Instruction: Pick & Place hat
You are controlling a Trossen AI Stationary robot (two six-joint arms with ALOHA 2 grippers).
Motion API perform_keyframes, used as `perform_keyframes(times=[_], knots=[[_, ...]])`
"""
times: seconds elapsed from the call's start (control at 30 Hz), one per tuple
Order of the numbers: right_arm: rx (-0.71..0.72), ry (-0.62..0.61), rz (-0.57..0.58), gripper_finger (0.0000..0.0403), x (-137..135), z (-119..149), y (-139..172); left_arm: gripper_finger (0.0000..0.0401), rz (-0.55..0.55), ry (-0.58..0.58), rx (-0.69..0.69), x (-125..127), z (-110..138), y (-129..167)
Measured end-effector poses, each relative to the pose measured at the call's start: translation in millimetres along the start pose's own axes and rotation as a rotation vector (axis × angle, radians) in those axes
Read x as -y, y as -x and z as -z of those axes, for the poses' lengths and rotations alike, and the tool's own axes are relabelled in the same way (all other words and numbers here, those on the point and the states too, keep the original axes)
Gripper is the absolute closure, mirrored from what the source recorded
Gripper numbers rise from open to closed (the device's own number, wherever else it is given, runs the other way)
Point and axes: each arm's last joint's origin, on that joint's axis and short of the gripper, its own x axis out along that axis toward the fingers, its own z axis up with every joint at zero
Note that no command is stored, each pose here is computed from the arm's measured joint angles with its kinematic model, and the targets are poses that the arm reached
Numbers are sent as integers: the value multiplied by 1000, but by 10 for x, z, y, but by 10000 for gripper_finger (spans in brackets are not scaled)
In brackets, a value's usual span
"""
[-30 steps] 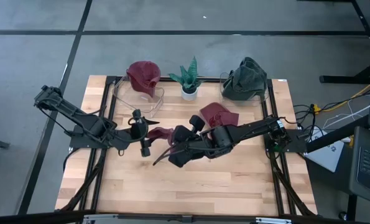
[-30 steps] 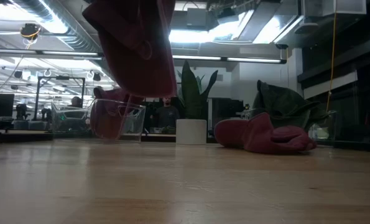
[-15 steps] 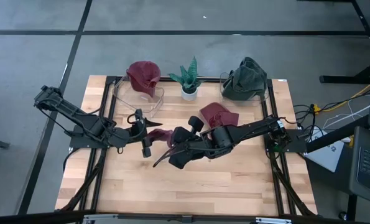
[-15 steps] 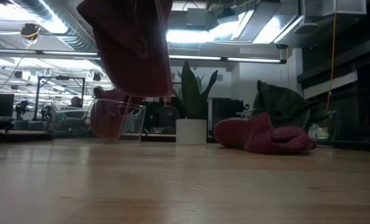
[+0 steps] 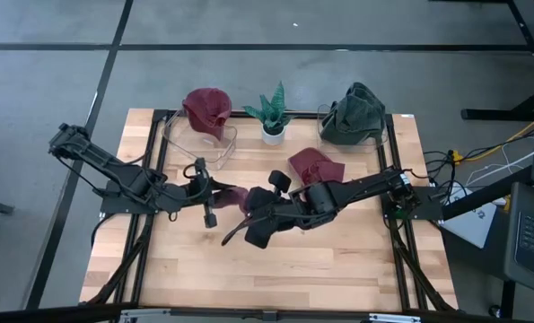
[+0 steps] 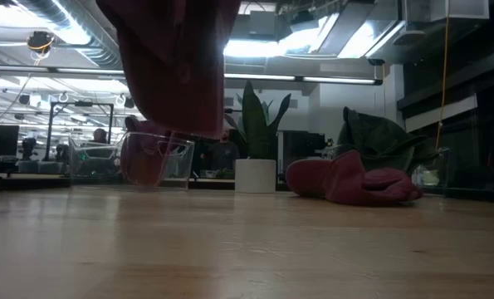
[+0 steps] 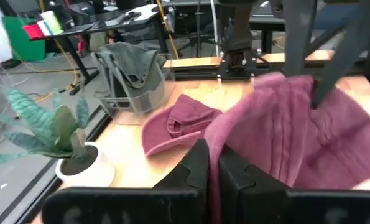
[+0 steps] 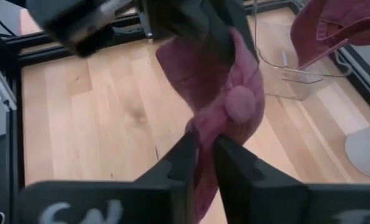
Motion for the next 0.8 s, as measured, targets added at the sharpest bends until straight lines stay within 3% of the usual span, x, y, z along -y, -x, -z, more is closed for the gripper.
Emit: perform_keyframes(times=[0.2,0.4,0.57,0.8], knots=[[-19,7,1,303,-22,32,47,397,-45,88,-47,-206,-82,114],[2,-8,-10,272,4,9,204,398,-147,78,-161,-545,-196,282],[-6,-3,-9,271,51,10,293,398,-217,108,-161,-795,-300,421],[-152,118,76,282,238,133,414,398,-331,162,-146,-1147,-284,643]])
